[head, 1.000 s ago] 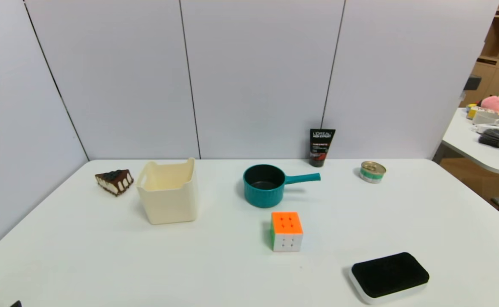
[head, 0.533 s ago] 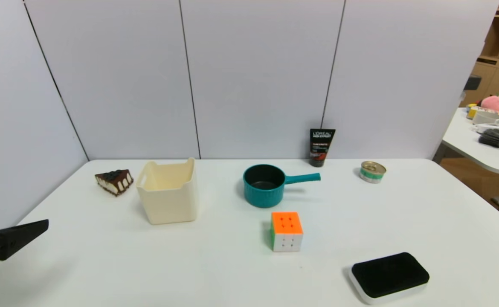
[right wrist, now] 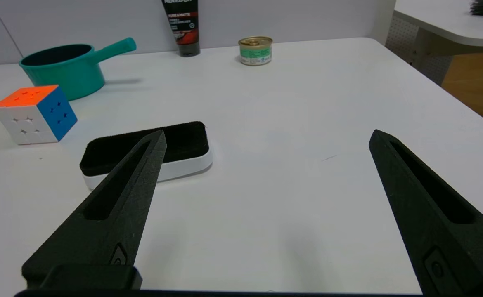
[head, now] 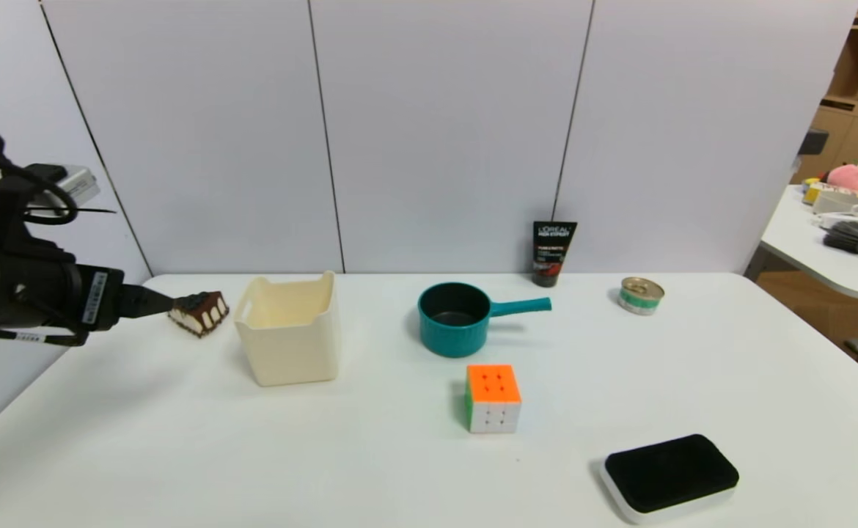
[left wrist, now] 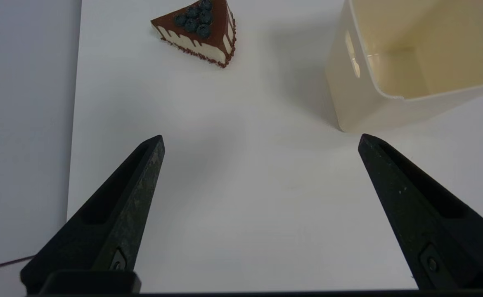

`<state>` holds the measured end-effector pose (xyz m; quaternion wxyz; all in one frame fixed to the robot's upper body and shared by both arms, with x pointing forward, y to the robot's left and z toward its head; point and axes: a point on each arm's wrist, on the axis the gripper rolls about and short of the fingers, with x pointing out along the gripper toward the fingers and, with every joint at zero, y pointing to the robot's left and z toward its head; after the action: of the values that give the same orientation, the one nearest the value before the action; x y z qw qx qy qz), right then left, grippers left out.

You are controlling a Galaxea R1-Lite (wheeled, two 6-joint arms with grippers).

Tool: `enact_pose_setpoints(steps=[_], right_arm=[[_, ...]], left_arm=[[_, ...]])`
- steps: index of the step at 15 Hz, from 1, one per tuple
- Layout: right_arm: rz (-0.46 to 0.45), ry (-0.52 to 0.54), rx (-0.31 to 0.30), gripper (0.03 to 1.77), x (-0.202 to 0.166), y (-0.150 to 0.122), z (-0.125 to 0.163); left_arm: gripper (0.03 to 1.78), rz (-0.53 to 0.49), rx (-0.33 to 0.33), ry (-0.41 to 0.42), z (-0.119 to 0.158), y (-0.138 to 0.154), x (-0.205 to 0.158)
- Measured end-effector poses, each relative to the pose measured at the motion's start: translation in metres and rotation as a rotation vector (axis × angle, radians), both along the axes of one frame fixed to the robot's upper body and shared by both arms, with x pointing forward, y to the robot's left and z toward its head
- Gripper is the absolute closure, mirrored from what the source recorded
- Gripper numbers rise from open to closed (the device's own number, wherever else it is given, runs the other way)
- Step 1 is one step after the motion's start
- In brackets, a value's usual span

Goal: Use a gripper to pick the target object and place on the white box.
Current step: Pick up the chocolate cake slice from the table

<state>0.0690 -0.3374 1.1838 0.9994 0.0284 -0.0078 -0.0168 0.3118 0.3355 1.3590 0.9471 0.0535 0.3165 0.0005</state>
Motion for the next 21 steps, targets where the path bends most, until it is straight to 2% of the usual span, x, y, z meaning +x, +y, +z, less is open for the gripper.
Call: enact_pose_setpoints(steps=[3,5,7,10,13,15,20,21], right_arm=[[0.000,0.000,0.000,0.10,0.000,0.000,0.000],[0.000,0.000,0.000,0.10,0.000,0.000,0.000],[0.000,0.000,0.000,0.10,0.000,0.000,0.000],[0.000,0.000,-0.001,0.10,0.000,0.000,0.000],[0.000,0.000,0.000,0.10,0.000,0.000,0.000],[0.000,0.000,0.000,0.10,0.000,0.000,0.000],[0.000,0.000,0.000,0.10,0.000,0.000,0.000],[0.000,0.000,0.000,0.10,0.000,0.000,0.000]], left_arm=[[0.12,0.003,0.006,0.048,-0.008,0.003,0.052],[0.12,0.002,0.033,0.067,-0.014,0.010,0.084],[0.12,0.017,0.056,0.079,-0.022,0.022,0.108],[0.12,0.075,0.039,0.109,-0.038,0.039,0.135],[0.12,0.175,-0.065,0.120,-0.054,0.044,0.157],[0.12,0.246,-0.101,0.105,-0.063,0.047,0.170],[0.12,0.534,-0.063,0.029,-0.084,0.051,0.192],[0.12,0.558,-0.071,0.027,-0.089,0.049,0.196]])
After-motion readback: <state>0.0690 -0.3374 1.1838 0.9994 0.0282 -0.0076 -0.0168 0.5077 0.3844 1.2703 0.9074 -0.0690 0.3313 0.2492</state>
